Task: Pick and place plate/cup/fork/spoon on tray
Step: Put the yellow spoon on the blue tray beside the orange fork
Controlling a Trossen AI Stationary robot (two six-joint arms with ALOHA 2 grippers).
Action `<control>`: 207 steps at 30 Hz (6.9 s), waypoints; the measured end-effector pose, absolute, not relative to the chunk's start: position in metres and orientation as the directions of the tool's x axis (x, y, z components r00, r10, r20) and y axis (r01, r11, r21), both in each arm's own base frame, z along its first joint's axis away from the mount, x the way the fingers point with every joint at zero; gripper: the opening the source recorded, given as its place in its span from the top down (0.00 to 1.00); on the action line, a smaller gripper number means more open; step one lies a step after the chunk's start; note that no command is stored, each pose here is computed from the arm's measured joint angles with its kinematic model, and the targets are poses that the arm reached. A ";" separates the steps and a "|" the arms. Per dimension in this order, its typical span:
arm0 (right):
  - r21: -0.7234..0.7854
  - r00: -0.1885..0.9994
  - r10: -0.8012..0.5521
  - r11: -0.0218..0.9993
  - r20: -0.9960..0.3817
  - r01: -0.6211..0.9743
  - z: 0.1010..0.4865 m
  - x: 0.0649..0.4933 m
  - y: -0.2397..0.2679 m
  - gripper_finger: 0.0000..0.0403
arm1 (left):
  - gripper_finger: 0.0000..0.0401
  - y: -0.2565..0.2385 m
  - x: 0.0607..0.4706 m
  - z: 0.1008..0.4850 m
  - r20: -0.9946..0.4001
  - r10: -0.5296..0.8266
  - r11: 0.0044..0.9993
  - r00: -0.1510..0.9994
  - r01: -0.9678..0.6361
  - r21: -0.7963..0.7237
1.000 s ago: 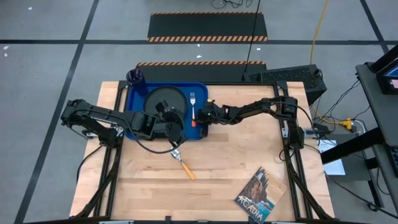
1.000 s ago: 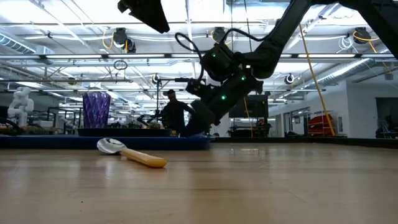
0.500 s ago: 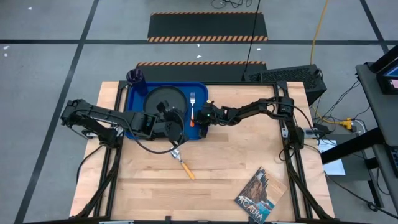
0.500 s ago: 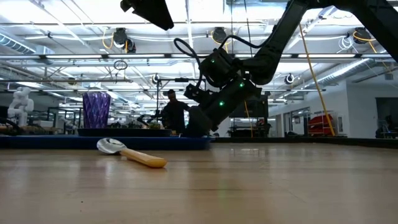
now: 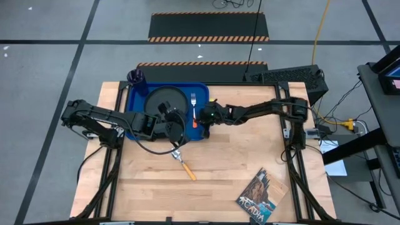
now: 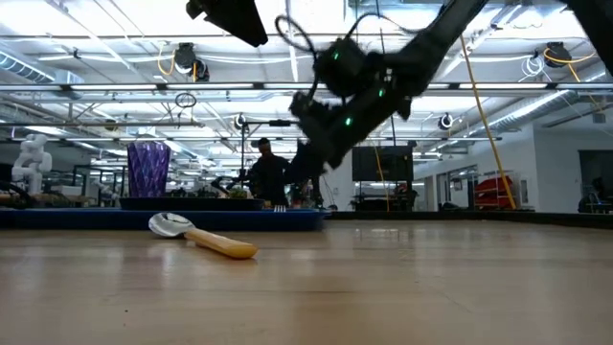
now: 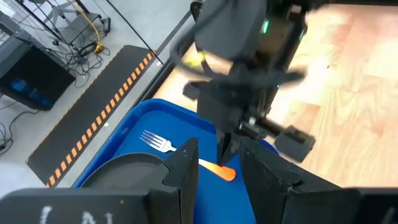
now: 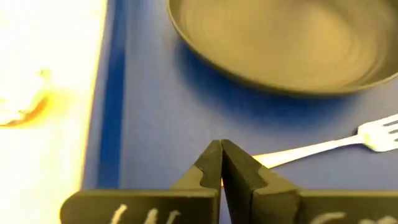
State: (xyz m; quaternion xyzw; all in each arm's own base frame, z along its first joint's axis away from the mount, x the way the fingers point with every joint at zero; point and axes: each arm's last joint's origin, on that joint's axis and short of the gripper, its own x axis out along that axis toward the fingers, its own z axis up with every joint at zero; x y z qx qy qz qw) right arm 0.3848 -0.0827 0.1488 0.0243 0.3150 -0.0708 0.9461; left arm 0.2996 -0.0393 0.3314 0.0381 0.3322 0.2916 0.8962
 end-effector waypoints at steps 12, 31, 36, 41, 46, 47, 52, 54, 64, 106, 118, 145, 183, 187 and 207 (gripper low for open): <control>0.023 0.776 -0.045 0.997 -0.629 0.076 0.229 0.294 -0.034 1.00 | 0.70 -0.071 0.298 0.327 -0.615 0.416 0.902 0.670 -0.392 0.183; 0.149 0.896 0.055 0.989 -0.442 0.013 0.195 0.184 0.002 1.00 | 0.70 -0.160 0.346 0.196 -0.902 0.016 0.993 0.431 0.095 0.063; 0.153 0.880 0.088 0.988 -0.466 -0.018 0.192 0.184 0.009 1.00 | 0.68 -0.157 0.341 0.184 -0.940 0.048 0.976 0.338 0.183 0.116; 0.152 0.867 0.125 0.987 -0.482 -0.057 0.190 0.184 0.017 1.00 | 0.58 -0.144 0.337 0.181 -0.965 0.100 0.955 0.244 0.248 0.161; 0.168 0.869 0.158 0.982 -0.470 -0.088 0.191 0.184 0.024 1.00 | 0.48 -0.137 0.341 0.181 -0.963 0.102 0.931 0.251 0.315 0.181; 0.171 0.871 0.164 0.981 -0.463 -0.093 0.192 0.184 0.025 1.00 | 0.47 -0.136 0.342 0.180 -0.961 0.099 0.926 0.257 0.330 0.183; 0.191 0.867 0.196 0.974 -0.458 -0.119 0.192 0.183 0.032 1.00 | 0.49 -0.129 0.341 0.168 -0.960 0.104 0.884 0.260 0.418 0.209; 0.198 0.865 0.206 0.972 -0.457 -0.126 0.192 0.183 0.034 1.00 | 0.51 -0.127 0.338 0.164 -0.963 0.109 0.873 0.248 0.440 0.212; 0.172 0.866 0.210 0.974 -0.454 -0.146 0.192 0.183 0.036 1.00 | 0.53 -0.114 0.324 0.140 -0.972 0.131 0.845 0.195 0.490 0.212; 0.118 0.931 0.046 0.993 -0.362 -0.003 0.189 0.203 0.043 0.91 | 0.92 -0.092 0.355 0.149 -0.937 0.069 0.970 0.341 0.196 0.143; -0.033 0.909 -0.029 0.999 -0.415 0.017 0.167 0.239 0.057 0.62 | 0.92 -0.090 0.367 0.167 -0.904 0.144 0.960 0.403 0.165 0.227; 0.498 0.870 0.174 0.862 -0.461 0.091 0.146 0.282 0.054 0.54 | 0.90 -0.090 0.378 0.191 -0.834 0.285 0.720 0.472 0.469 0.511; 0.467 0.913 0.157 0.883 -0.377 0.041 0.132 0.298 0.018 0.97 | 0.60 -0.101 0.371 0.200 -0.592 0.632 0.625 0.500 0.123 0.771; 0.454 0.925 0.139 0.890 -0.353 0.039 0.140 0.294 0.012 0.97 | 0.54 -0.108 0.367 0.205 -0.583 0.632 0.664 0.511 0.030 0.747; 0.571 0.993 -0.024 0.816 -0.119 0.088 0.155 0.266 -0.008 0.95 | 0.59 -0.131 0.337 0.240 -0.432 0.709 0.705 0.558 -0.578 0.411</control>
